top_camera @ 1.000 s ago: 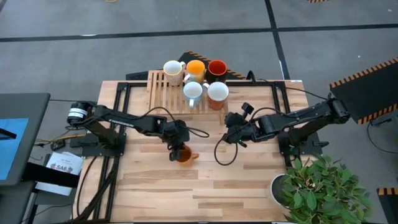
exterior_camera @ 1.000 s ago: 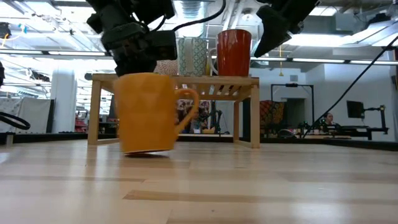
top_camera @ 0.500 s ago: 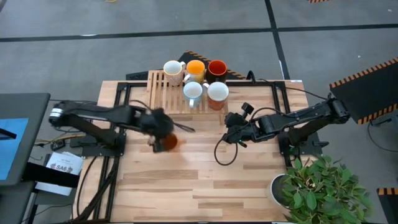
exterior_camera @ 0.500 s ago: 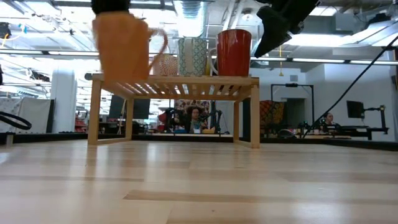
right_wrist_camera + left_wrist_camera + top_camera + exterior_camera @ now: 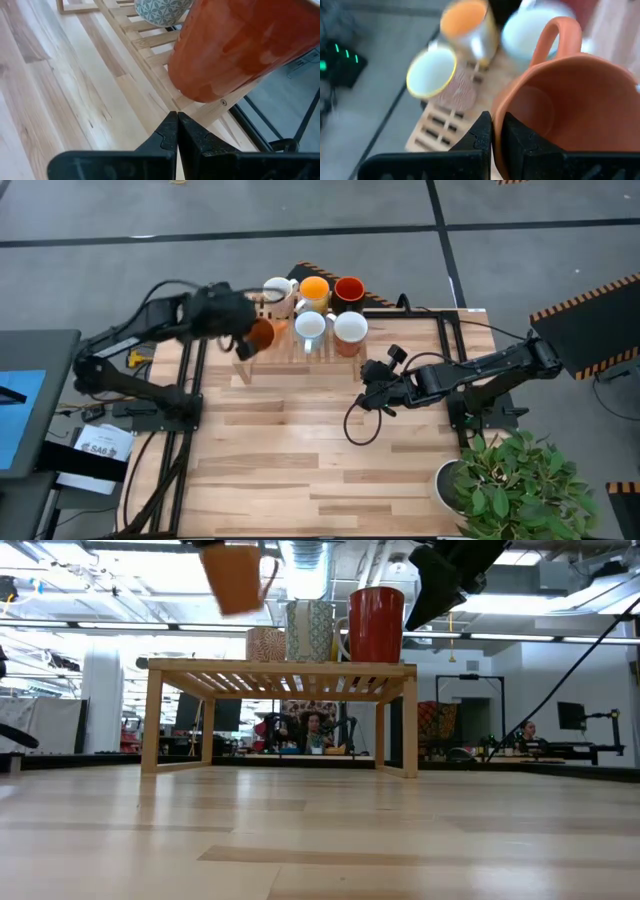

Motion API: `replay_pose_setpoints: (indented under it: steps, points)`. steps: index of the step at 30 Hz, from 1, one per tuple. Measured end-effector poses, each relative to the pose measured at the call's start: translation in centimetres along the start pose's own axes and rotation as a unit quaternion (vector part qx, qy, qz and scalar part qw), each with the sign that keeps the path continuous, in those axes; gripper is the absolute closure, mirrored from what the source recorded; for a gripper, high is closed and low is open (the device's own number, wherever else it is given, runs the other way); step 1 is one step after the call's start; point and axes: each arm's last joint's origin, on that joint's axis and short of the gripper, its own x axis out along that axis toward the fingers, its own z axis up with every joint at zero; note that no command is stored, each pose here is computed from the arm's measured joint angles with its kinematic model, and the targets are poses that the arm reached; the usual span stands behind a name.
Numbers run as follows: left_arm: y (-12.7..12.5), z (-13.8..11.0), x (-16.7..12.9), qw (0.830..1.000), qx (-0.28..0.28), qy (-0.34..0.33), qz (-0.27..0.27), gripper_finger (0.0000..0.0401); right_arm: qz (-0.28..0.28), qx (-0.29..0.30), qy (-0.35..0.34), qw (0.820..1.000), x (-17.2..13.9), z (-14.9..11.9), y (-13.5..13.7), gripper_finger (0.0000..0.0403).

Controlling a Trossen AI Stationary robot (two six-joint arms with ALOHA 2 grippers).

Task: Place coffee mugs
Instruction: Put the light orange mug on the shelf

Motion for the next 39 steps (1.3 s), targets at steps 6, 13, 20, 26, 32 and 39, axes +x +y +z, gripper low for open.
replay_pose_setpoints:
  steps: [6, 13, 20, 26, 32, 39]
  points:
    - [2.0, -0.2, 4.5, 0.995, -0.011, 0.098, -0.004, 0.0396, -0.001, -0.005, 0.003, 1.0, 0.0, -0.1, 0.0, 0.0374]
    - [3.1, -0.4, 8.0, 0.99, -0.029, 0.128, -0.046, 0.0396, -0.002, -0.006, 0.004, 1.0, 0.0, -0.1, 0.0, 0.0374]
    - [3.6, -1.0, 8.8, 0.984, -0.044, 0.155, -0.071, 0.0396, -0.002, -0.006, 0.004, 1.0, 0.0, -0.1, 0.0, 0.0374]
    - [3.8, -1.3, 9.0, 0.981, -0.061, 0.166, -0.084, 0.0387, -0.002, -0.005, 0.004, 1.0, 0.0, -0.1, 0.0, 0.0374]
    - [3.6, -1.7, 9.8, 0.973, -0.067, 0.191, -0.108, 0.0384, -0.001, -0.004, 0.004, 1.0, 0.0, -0.1, 0.0, 0.0374]
    - [3.7, -1.3, 10.1, 0.979, -0.059, 0.168, -0.103, 0.0382, -0.001, -0.003, 0.003, 1.0, 0.0, -0.1, 0.0, 0.0374]
